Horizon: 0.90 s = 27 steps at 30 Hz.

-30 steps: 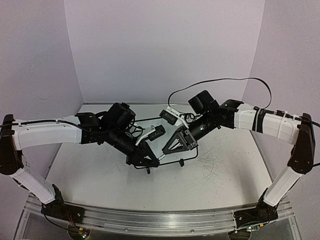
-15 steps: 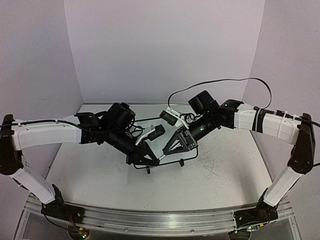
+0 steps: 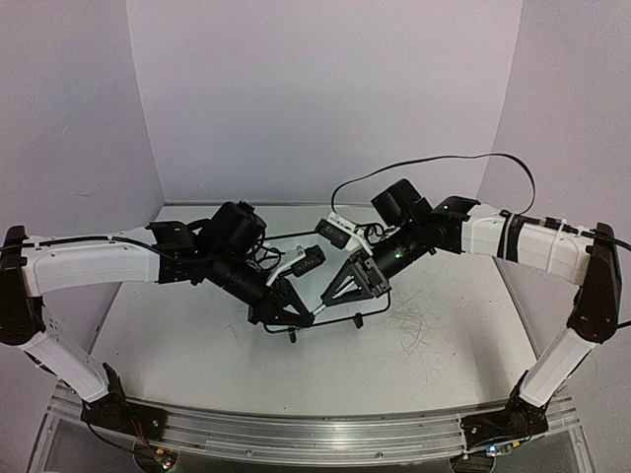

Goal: Write a sentence on the whiteboard
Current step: Pass from the left arm to the right, then pass from the right arm to the left

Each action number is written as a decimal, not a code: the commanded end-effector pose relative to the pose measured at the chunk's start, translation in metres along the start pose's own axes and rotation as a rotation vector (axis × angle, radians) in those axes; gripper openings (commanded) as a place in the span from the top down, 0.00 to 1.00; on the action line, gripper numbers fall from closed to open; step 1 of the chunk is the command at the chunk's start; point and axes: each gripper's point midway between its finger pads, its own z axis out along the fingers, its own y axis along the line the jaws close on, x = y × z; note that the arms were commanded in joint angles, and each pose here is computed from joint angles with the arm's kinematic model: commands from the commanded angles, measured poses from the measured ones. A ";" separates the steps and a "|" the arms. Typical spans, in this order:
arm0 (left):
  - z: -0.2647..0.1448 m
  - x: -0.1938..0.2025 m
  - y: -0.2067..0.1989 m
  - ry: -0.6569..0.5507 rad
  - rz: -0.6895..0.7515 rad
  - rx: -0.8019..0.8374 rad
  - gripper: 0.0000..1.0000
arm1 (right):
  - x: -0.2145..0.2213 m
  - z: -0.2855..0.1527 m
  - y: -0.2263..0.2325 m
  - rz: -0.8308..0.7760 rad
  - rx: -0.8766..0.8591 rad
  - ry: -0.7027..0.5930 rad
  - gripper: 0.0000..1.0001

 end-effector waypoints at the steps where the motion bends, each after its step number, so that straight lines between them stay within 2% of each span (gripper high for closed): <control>1: -0.016 -0.013 -0.003 -0.039 0.030 -0.046 0.92 | -0.007 -0.007 0.016 -0.051 -0.012 -0.023 1.00; 3: -0.016 -0.009 -0.003 -0.036 0.024 -0.048 0.83 | -0.008 -0.009 0.015 -0.055 0.000 -0.027 1.00; 6: -0.017 -0.006 -0.005 -0.032 0.013 -0.035 0.77 | -0.010 -0.011 0.016 -0.057 0.007 -0.033 1.00; 11: -0.017 -0.008 -0.007 -0.035 0.015 -0.027 0.76 | -0.013 -0.013 0.016 -0.060 0.011 -0.038 1.00; 17: -0.011 -0.008 -0.012 -0.027 0.009 0.027 0.67 | -0.017 -0.015 0.019 -0.070 0.015 -0.050 1.00; 27: -0.006 -0.013 -0.016 -0.038 0.014 0.071 0.61 | -0.024 -0.019 0.021 -0.088 0.029 -0.083 1.00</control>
